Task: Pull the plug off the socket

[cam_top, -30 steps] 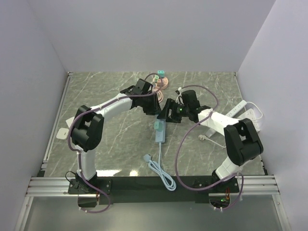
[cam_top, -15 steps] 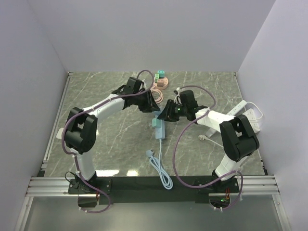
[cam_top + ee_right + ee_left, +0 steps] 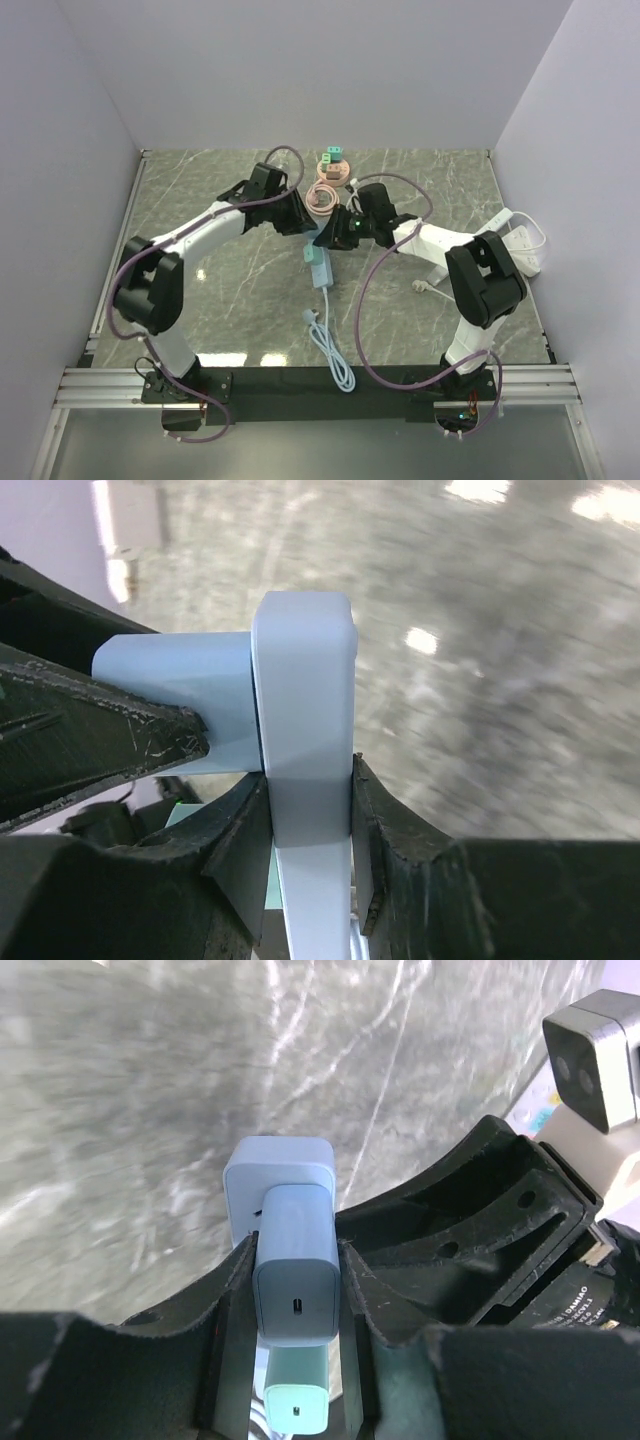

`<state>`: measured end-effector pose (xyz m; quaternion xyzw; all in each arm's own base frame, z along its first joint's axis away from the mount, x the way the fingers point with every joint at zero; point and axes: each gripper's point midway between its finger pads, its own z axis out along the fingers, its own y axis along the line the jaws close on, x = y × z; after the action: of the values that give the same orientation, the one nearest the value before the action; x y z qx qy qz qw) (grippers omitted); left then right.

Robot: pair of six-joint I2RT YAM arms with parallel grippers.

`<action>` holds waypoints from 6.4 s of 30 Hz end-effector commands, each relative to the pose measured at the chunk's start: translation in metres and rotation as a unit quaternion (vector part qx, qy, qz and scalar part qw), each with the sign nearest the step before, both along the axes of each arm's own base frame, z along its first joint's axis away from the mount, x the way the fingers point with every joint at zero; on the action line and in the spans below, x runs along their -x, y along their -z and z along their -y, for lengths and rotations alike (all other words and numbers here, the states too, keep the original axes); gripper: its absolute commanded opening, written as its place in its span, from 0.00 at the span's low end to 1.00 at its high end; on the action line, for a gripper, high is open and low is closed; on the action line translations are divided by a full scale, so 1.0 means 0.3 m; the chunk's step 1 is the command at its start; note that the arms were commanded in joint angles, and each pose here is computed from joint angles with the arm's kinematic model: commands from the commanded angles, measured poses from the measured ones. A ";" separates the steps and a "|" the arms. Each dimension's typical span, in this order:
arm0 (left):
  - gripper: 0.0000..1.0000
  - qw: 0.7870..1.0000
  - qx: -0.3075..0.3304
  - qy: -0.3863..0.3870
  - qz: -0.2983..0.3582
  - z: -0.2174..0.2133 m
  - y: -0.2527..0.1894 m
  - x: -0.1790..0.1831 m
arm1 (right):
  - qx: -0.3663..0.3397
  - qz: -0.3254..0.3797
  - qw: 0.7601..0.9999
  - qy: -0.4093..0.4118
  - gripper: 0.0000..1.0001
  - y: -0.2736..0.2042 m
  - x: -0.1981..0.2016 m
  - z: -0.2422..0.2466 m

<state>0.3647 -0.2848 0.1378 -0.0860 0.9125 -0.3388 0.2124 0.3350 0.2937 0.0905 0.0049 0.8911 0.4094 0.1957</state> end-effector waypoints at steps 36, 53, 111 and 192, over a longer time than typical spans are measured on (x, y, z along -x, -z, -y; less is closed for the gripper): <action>0.25 0.936 -0.185 -0.290 -0.079 -1.056 0.274 -0.019 | 0.042 -0.018 0.999 -0.010 0.00 0.052 0.050 0.098; 0.92 0.951 -0.131 -0.280 0.015 -1.025 0.043 -0.060 | 0.046 -0.023 0.999 0.001 0.00 0.027 0.016 0.086; 0.01 0.987 0.104 0.081 0.091 -0.229 -0.205 0.139 | 0.098 -0.054 0.993 0.049 0.00 0.062 -0.026 0.083; 0.99 0.953 -0.120 -0.277 -0.030 -1.000 0.006 0.038 | 0.221 0.132 0.957 0.135 0.94 -0.326 -0.729 0.472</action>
<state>0.3429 0.0166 0.1156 -0.3256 0.9021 -0.1363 0.2481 0.5595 0.0944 0.2144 0.1067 0.9053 0.1323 0.3892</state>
